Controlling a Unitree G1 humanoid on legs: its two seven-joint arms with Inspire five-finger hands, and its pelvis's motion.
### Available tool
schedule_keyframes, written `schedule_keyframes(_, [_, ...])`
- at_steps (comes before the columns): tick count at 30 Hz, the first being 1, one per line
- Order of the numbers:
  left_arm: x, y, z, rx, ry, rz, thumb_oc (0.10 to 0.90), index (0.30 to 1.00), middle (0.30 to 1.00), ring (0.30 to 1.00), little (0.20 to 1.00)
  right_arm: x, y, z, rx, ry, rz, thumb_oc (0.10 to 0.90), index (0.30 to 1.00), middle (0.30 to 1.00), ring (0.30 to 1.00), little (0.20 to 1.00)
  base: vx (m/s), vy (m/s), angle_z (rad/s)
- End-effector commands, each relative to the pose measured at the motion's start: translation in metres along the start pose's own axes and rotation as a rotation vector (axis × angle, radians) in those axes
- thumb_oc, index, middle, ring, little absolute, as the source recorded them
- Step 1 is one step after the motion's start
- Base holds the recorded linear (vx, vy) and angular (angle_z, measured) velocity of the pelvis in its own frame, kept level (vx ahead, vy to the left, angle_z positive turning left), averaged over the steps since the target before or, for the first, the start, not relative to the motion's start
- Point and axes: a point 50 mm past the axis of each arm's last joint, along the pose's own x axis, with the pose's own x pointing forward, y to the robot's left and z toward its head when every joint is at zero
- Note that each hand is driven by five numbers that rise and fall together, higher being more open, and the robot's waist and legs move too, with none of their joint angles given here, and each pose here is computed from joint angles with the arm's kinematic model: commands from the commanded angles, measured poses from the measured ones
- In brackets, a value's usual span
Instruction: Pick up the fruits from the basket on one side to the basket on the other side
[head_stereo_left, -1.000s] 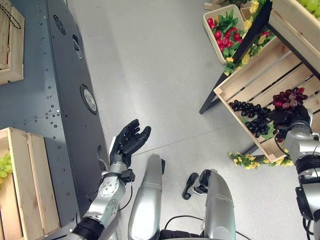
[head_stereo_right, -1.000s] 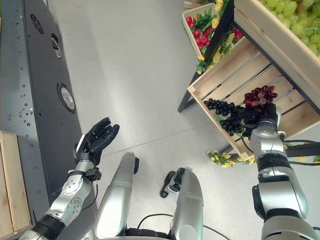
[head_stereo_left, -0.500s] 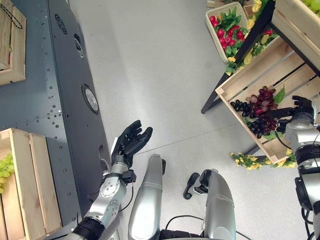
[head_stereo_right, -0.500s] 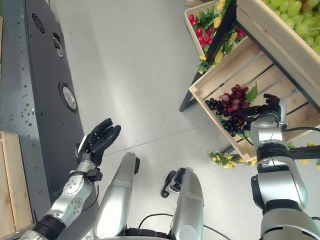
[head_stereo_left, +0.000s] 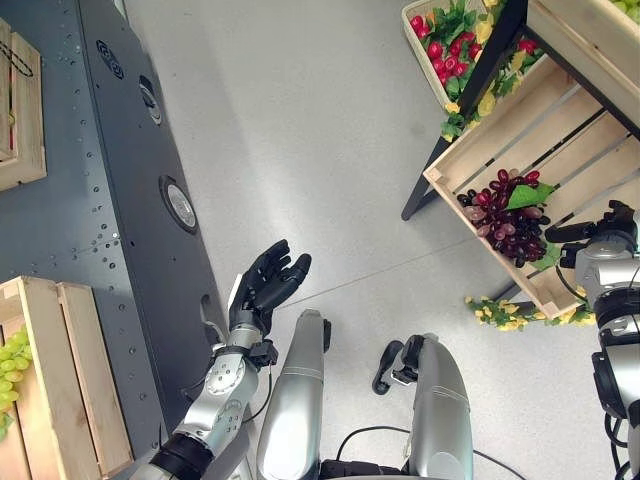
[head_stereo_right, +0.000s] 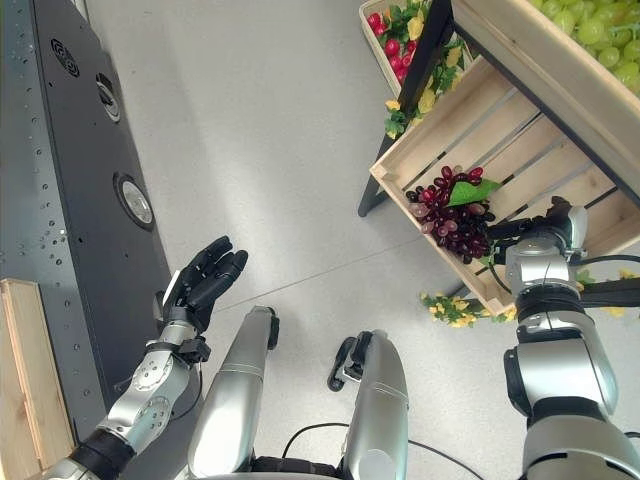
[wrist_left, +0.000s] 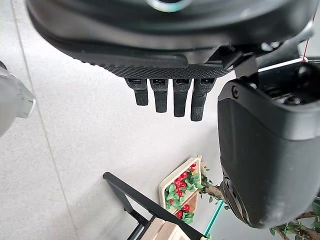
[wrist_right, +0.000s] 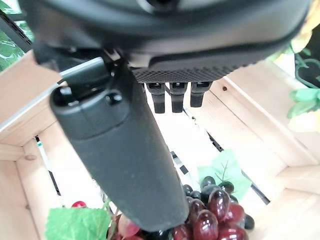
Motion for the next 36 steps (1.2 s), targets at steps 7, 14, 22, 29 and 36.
schedule_keyframes(7, [-0.001, -0.033, 0.037, -0.133, -0.252, -0.089, 0.800, 0.900, 0.900, 0.900, 0.900, -0.022, -0.015, 0.074, 0.048, -0.498, -0.045, 0.800, 0.900, 0.900, 0.900, 0.900, -0.03, 0.018, -0.01])
schedule_keyframes(14, [0.005, -0.033, 0.033, -0.119, -0.238, -0.046, 0.800, 0.900, 0.900, 0.900, 0.900, -0.054, 0.046, 0.046, 0.067, -0.593, 0.199, 0.800, 0.900, 0.900, 0.900, 0.900, -0.01, 0.022, -0.04])
schedule_keyframes(22, [0.015, -0.021, 0.009, -0.007, -0.083, 0.085, 0.800, 0.900, 0.900, 0.900, 0.900, -0.110, 0.117, -0.001, 0.038, -0.604, 0.521, 0.800, 0.900, 0.900, 0.900, 0.900, 0.02, 0.014, -0.06])
schedule_keyframes(29, [0.009, -0.007, -0.009, 0.070, 0.005, 0.119, 0.800, 0.900, 0.900, 0.900, 0.900, -0.128, 0.131, -0.028, 0.012, -0.593, 0.611, 0.800, 0.900, 0.900, 0.900, 0.900, 0.02, -0.022, 0.01])
schedule_keyframes(36, [-0.003, 0.013, -0.033, 0.144, 0.132, 0.169, 0.800, 0.900, 0.900, 0.900, 0.900, -0.144, 0.139, -0.060, -0.005, -0.556, 0.673, 0.800, 0.900, 0.900, 0.900, 0.900, 0.06, -0.061, 0.09])
